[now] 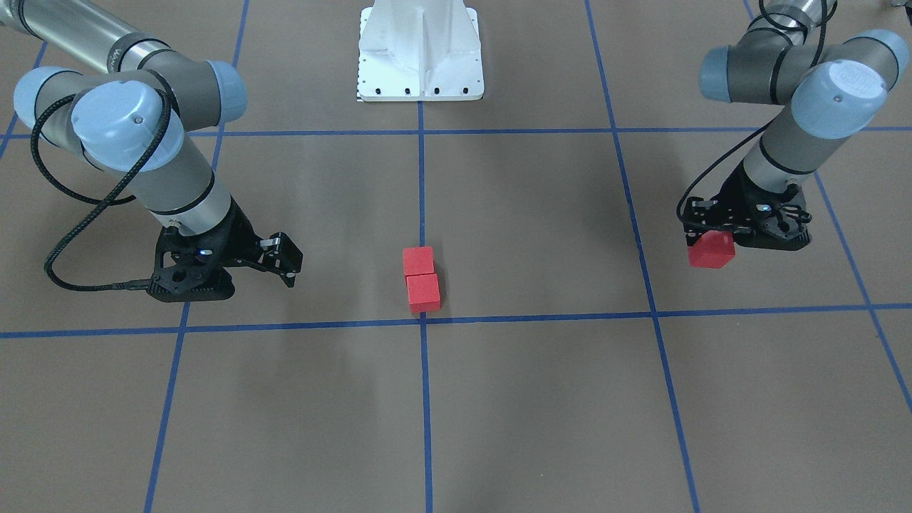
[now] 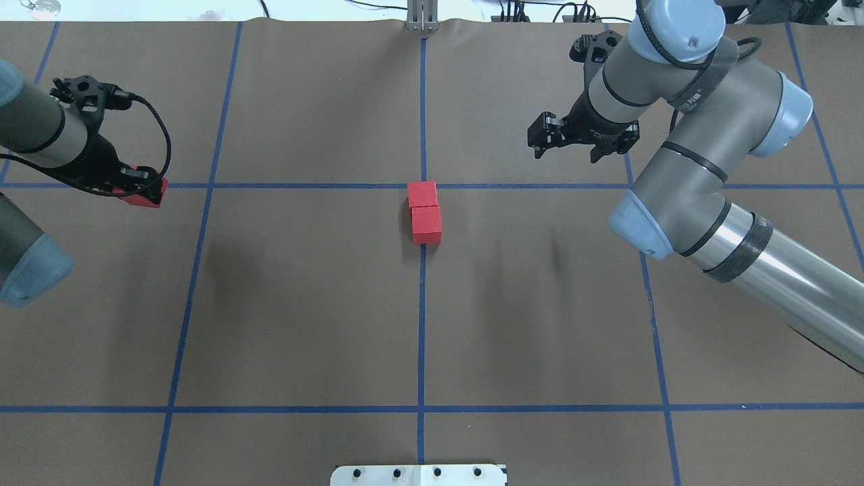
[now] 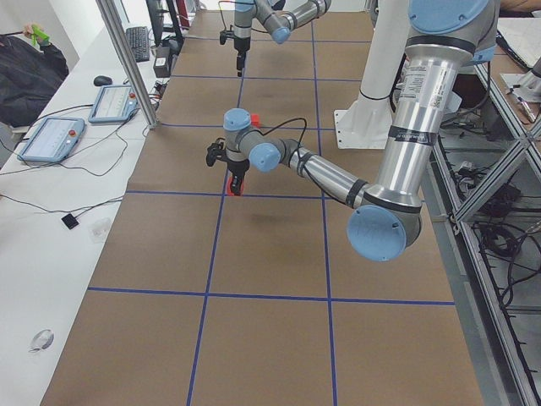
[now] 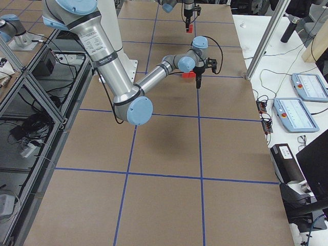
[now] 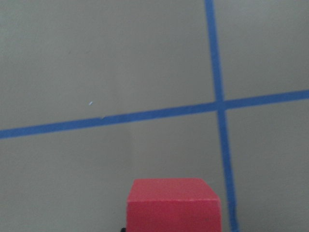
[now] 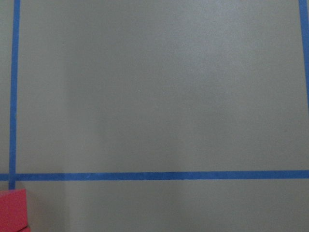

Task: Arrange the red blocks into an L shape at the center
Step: 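Carry the red cube with the left gripper toward the center cubes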

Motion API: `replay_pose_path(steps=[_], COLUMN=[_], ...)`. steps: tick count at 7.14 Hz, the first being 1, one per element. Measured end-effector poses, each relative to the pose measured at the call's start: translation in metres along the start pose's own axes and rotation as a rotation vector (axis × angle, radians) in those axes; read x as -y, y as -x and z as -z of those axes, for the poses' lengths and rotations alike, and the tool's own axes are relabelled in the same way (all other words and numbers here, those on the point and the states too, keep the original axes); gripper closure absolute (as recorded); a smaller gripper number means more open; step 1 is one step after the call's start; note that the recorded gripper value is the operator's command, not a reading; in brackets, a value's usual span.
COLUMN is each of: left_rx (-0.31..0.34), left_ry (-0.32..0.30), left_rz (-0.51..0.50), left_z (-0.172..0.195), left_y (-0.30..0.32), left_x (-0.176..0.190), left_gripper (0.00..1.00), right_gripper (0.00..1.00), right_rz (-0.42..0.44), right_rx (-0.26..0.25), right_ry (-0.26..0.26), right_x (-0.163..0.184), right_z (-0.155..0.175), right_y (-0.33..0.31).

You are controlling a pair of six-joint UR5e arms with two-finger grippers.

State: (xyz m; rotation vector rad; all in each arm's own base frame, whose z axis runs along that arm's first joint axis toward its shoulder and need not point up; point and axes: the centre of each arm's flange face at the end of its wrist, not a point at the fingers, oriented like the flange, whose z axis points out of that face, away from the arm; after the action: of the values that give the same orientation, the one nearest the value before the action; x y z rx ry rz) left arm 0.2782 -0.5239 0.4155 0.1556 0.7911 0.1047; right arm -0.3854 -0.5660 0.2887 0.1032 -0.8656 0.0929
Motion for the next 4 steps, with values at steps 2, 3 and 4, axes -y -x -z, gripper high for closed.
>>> replay_pose_path(steps=[2, 3, 4], left_rx=[-0.034, -0.047, -0.060], left_ry=[-0.033, -0.035, -0.027], left_rz=[-0.055, -0.021, 0.102], left_z=[0.015, 0.015, 0.010], left_y=[-0.040, -0.061, -0.084], left_x=[0.022, 0.034, 0.045], left_gripper=[1.00, 1.00, 1.00], right_gripper=[0.01, 0.01, 0.01], right_rz=[-0.003, -0.005, -0.006], right_rx=[-0.003, -0.003, -0.003], right_ry=[0.000, 0.000, 0.000], right_x=[0.001, 0.002, 0.002], right_z=[-0.001, -0.001, -0.001], right_y=[-0.001, -0.002, -0.002])
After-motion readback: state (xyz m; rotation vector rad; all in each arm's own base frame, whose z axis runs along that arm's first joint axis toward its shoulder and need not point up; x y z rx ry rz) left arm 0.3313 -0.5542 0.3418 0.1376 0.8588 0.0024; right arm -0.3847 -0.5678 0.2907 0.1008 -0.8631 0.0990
